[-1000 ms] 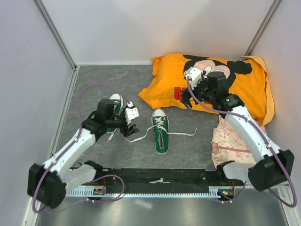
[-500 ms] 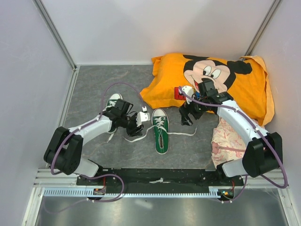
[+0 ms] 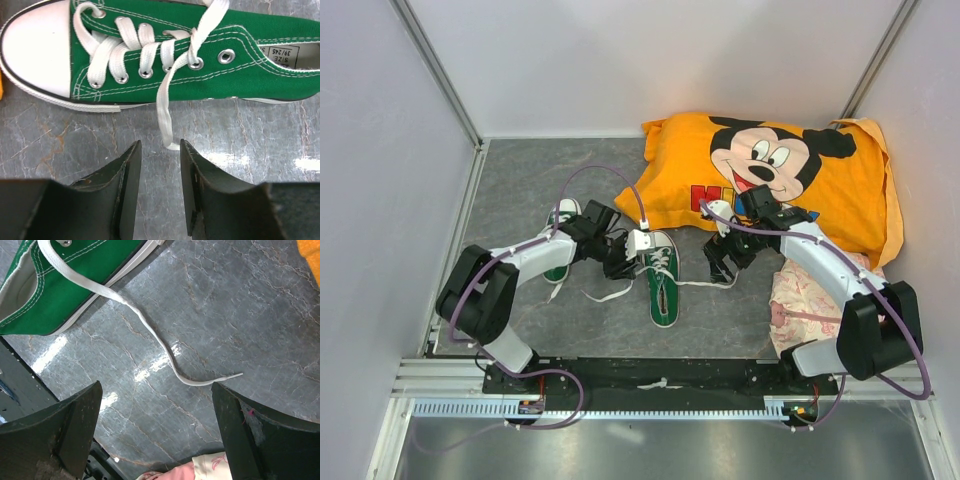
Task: Tie the shoes
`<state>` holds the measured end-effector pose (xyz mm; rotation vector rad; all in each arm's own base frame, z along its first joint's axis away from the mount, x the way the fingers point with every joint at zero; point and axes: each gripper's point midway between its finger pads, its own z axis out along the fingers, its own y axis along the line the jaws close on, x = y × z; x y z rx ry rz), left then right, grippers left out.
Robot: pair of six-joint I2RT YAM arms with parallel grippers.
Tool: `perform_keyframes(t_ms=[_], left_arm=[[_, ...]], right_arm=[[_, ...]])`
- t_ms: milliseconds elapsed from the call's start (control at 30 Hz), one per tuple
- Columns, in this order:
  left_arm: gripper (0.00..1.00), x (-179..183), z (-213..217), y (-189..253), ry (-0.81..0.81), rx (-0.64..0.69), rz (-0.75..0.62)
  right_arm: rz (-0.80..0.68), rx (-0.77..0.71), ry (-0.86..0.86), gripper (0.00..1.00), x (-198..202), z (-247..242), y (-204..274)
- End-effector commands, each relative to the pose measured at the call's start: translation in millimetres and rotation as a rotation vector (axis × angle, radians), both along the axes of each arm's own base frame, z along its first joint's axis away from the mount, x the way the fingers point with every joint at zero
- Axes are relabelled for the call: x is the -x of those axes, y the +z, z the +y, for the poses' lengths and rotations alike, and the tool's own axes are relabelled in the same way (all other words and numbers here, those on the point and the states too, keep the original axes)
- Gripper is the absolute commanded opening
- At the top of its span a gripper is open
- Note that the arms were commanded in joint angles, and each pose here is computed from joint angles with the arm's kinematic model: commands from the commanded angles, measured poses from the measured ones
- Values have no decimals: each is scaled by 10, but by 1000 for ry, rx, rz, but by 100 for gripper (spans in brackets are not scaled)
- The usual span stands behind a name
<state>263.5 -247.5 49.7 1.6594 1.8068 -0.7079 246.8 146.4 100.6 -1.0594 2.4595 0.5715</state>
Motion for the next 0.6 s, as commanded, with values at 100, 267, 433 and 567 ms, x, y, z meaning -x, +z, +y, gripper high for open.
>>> perform_keyframes(t_ms=[100, 267, 433, 567], left_arm=[[43, 68, -42, -4, -66, -12, 15], [41, 140, -30, -79, -65, -31, 43], [36, 145, -22, -110, -70, -37, 45], [36, 110, -31, -114, -71, -42, 38]], right_arm=[[-35, 13, 14, 98, -111, 0, 24], [-35, 16, 22, 98, -140, -2, 7], [-18, 16, 29, 97, -130, 7, -37], [-12, 21, 32, 97, -120, -1, -65]])
